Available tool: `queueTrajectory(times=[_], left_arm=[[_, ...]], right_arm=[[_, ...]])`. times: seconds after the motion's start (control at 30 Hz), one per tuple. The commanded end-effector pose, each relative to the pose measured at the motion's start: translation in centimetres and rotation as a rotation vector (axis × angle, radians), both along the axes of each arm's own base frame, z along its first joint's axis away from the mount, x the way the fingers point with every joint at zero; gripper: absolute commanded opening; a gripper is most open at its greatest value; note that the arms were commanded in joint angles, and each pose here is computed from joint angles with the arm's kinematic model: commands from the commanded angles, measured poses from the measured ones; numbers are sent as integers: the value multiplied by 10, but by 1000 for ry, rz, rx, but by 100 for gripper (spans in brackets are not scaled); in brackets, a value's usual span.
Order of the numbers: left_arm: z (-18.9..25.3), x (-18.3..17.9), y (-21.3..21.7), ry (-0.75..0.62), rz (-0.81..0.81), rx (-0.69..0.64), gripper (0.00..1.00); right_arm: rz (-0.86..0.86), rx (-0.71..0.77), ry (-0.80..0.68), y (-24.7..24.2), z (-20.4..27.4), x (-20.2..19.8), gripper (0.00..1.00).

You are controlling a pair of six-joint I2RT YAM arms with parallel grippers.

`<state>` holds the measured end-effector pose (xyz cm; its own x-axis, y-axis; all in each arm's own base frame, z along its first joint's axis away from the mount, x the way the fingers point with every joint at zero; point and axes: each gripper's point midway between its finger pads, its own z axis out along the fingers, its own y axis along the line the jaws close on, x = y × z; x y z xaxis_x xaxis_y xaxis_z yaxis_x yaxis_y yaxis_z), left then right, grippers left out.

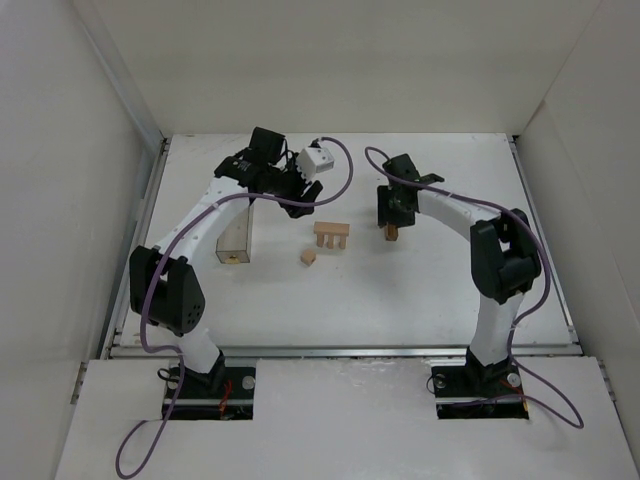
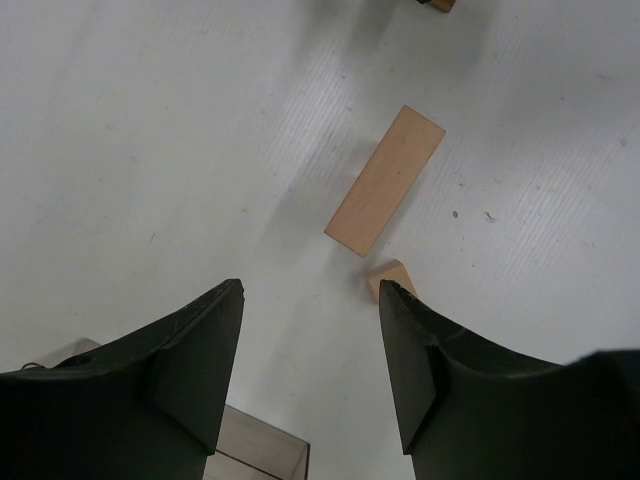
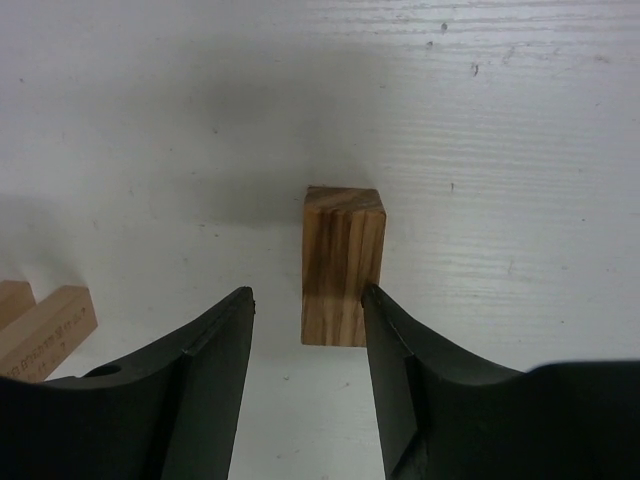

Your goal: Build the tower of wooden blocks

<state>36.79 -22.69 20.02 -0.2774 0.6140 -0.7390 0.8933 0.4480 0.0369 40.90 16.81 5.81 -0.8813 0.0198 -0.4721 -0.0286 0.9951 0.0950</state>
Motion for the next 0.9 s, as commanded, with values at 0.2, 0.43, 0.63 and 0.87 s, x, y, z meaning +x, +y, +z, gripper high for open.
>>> queueTrajectory(times=[0.2,0.43,0.63,0.87], left_arm=[[30,-2,0,-68,14,-61,54],[27,-1,0,-60,15,-57,54],[27,-2,-1,-57,8,-63,54],[27,-1,-1,-63,2,-60,54]], right_arm=[[-53,-110,27,-19,-4,-7,54],[-52,-152,-14,-20,9,-5,54],[-47,-179,8,-24,1,-7,54],[14,-139,-22,-10,1,7,54]])
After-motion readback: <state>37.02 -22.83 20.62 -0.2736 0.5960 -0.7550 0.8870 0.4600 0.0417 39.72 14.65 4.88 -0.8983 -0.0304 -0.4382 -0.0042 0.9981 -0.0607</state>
